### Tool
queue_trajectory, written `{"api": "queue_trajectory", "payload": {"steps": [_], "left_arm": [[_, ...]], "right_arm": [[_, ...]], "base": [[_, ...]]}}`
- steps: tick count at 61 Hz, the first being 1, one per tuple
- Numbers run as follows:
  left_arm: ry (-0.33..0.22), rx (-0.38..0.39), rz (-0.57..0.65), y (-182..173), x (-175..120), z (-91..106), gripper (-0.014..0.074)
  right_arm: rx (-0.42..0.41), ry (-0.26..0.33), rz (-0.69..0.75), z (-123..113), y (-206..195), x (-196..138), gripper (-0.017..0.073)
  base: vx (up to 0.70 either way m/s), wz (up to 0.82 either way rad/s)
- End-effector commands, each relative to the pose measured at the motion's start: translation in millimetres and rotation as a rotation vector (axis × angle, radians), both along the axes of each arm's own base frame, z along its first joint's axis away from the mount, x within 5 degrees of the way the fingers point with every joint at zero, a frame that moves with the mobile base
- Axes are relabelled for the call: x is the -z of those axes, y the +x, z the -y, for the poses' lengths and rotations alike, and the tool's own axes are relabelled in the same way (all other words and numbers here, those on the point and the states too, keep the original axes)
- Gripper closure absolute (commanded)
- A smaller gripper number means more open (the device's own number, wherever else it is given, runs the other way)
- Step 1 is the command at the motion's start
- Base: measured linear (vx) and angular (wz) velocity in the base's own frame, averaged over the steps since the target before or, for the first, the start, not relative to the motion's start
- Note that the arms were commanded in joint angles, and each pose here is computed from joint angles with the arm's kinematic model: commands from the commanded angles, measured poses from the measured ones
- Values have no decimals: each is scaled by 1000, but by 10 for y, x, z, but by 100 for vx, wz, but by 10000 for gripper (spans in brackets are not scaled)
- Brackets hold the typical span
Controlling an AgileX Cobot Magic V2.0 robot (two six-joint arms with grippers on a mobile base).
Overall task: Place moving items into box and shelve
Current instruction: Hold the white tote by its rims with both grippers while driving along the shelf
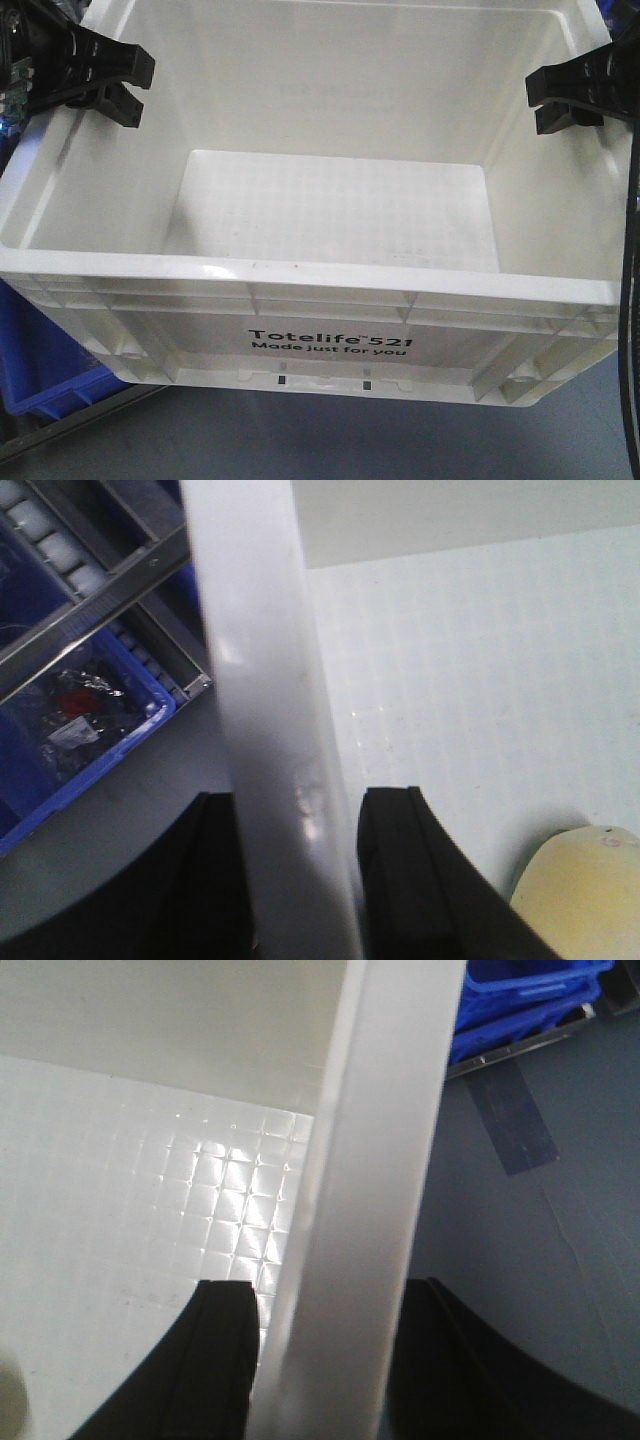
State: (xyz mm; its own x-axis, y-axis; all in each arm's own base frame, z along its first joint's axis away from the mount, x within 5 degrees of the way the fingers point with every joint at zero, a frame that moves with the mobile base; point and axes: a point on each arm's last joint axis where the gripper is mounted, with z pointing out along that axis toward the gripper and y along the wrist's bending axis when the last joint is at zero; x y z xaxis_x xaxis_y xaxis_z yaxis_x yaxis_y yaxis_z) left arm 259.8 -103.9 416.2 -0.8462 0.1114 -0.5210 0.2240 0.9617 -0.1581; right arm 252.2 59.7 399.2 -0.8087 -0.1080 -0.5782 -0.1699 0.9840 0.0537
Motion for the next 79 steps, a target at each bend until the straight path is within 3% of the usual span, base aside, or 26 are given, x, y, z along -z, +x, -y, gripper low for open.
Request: {"api": "queue_trajectory", "payload": {"steps": [1, 44, 79], "left_arm": [[-121, 25, 176, -126, -355, 23, 598], [-121, 25, 176, -126, -355, 23, 598], [-121, 25, 176, -126, -355, 23, 598]], "right_arm": [[17, 36, 158, 23, -33, -265, 565], [17, 36, 158, 23, -33, -265, 565], [17, 36, 158, 23, -33, -265, 565]], "base": [[15, 58], [15, 56], [8, 20]]}}
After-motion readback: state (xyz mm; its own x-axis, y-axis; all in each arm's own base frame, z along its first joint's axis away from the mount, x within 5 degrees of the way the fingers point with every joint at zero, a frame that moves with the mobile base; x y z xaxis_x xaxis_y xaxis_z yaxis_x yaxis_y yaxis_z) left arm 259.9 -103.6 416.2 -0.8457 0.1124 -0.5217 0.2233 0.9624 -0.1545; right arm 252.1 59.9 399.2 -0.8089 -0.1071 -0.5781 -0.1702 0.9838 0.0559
